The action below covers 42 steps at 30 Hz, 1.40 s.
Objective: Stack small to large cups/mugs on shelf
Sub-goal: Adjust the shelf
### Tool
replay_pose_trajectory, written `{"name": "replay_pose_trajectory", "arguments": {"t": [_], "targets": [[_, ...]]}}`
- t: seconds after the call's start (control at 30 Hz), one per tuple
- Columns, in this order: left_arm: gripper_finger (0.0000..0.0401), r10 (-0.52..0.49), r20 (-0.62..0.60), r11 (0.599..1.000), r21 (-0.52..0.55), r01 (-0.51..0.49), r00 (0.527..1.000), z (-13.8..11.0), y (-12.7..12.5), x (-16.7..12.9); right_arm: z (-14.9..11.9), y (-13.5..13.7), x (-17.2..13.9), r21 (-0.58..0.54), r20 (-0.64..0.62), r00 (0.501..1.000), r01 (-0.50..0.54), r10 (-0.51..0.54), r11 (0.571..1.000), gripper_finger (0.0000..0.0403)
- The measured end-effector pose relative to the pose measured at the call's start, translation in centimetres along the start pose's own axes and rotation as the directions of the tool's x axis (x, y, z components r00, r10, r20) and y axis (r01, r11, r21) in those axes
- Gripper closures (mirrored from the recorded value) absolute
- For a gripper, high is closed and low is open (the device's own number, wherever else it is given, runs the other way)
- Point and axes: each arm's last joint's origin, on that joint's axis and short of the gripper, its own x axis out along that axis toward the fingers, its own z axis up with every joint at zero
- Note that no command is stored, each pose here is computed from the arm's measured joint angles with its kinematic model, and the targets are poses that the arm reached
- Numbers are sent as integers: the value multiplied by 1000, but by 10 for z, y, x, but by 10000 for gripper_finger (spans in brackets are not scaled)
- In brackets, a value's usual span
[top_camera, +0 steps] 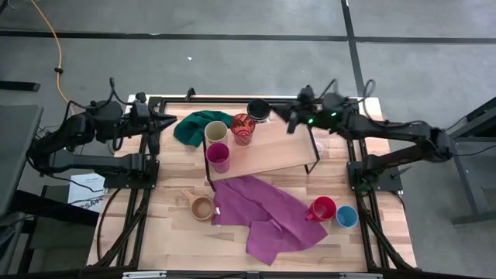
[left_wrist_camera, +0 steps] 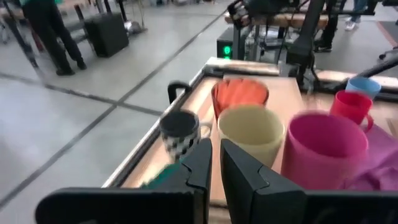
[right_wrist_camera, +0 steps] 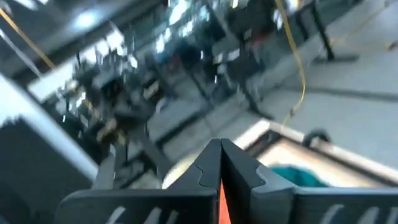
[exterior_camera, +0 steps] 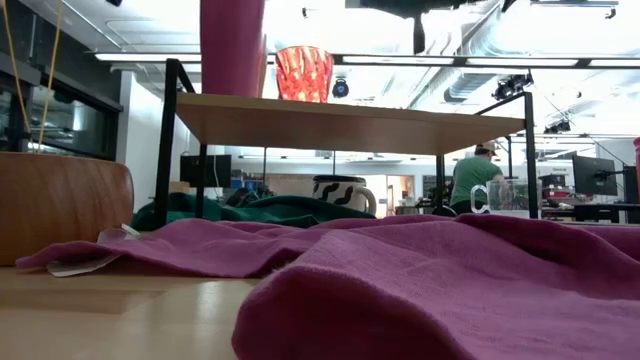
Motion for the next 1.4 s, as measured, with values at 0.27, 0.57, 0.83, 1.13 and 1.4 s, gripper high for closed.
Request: {"name": "replay_pose_trajectory", "arguments": {"t": [0.27, 0.57, 0.83, 1.13, 1.4], "targets": [[377, 54, 112, 994, 84, -63, 992, 23, -6, 31, 33, -24, -22, -13, 113, 988, 110, -108, 994, 403], [377, 378, 136, 925, -26, -378, 916, 36, -6, 70, 47, -61, -28, -81, 144, 949, 292, -279, 953, 403], [377, 580, 121, 814, -108, -570, 805, 39, -7, 97, 62, -104, -34, 16, 225, 861, 466, -457, 885, 403], [377, 646, 106, 762, -153, -629, 756, 39, 28, 105, 65, -132, -24, 43, 243, 864, 444, -441, 895, 403], [377, 551, 106, 827, -203, -525, 827, 35, 58, 107, 64, -142, -17, -2, 272, 844, 481, -462, 877, 403]]}}
